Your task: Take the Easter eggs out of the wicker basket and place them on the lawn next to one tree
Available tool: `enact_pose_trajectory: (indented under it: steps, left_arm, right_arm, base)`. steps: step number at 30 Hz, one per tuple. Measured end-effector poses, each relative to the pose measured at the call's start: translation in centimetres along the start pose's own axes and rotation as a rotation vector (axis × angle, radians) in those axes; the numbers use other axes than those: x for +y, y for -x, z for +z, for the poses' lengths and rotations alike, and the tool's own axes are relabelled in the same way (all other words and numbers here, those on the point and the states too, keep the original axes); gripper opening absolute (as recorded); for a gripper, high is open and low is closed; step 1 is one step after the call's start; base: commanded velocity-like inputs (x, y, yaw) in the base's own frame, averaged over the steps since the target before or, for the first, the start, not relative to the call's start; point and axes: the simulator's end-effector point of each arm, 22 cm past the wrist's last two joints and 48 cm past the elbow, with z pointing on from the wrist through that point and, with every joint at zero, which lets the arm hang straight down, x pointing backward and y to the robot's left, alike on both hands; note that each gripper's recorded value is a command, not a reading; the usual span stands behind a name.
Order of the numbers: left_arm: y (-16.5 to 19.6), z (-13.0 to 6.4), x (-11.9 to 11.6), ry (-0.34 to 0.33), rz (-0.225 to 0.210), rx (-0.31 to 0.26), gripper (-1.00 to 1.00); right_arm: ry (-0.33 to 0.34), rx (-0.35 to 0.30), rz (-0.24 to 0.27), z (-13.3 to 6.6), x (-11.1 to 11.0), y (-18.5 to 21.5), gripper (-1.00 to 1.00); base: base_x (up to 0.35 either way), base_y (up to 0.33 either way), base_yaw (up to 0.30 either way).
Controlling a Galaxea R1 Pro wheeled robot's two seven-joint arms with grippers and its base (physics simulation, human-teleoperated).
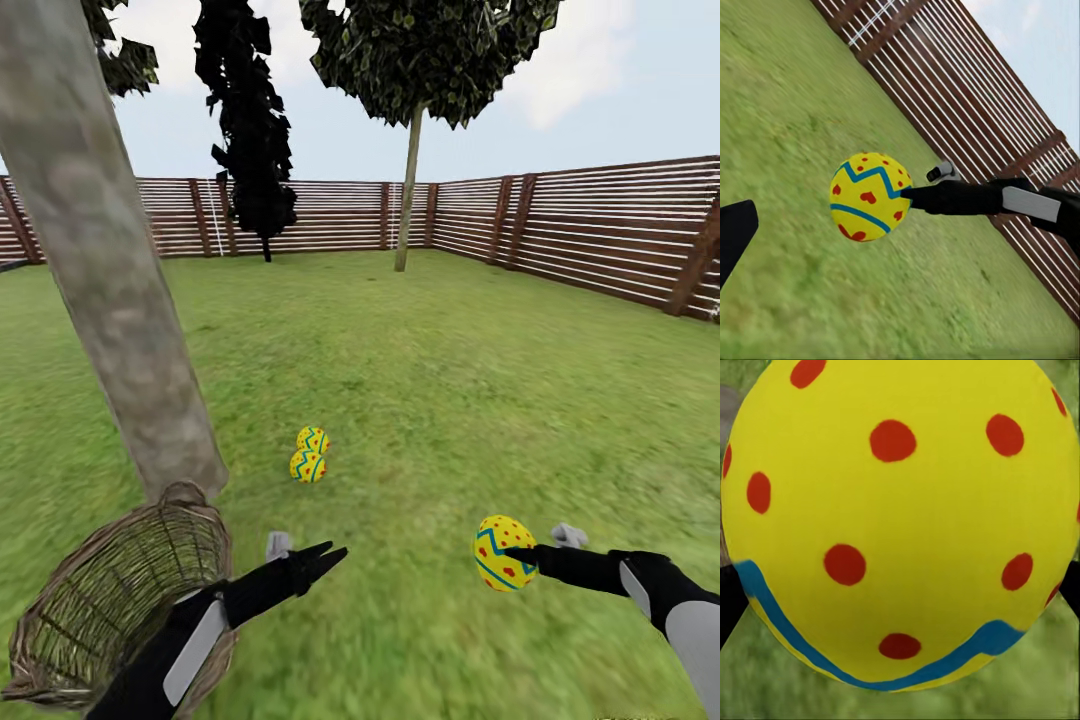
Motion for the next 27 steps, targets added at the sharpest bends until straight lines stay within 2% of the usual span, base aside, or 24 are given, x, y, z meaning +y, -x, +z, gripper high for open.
enact_pose_trajectory:
  steps: [14, 18, 24, 27]
  left_arm:
    - [-0.4, 0.5, 0.1, 0.015, -0.004, 0.004, 1.0]
    - [-2.1, 1.5, 0.3, 0.049, 0.026, 0.056, 1.0]
    - [-2.5, 2.0, -0.2, 0.044, 0.034, 0.064, 1.0]
    - [-2.9, 2.4, -0.3, 0.05, 0.051, 0.083, 1.0]
  right_arm:
    - [-0.002, 0.005, 0.012, 0.0, 0.0, -0.5, -1.0]
    - [-0.001, 0.01, 0.019, 0.0, -0.1, -0.8, -1.0]
    - [-0.001, 0.007, 0.018, -0.1, 0.0, -0.7, -1.0]
    - [0.0, 0.005, 0.022, -0.2, 0.1, -0.7, -1.0]
  base:
    - [0.191, -0.25, -0.28]
    - [0.047, -0.048, -0.28]
    - [0.019, -0.002, -0.276]
    - [0.113, -0.005, -0.265]
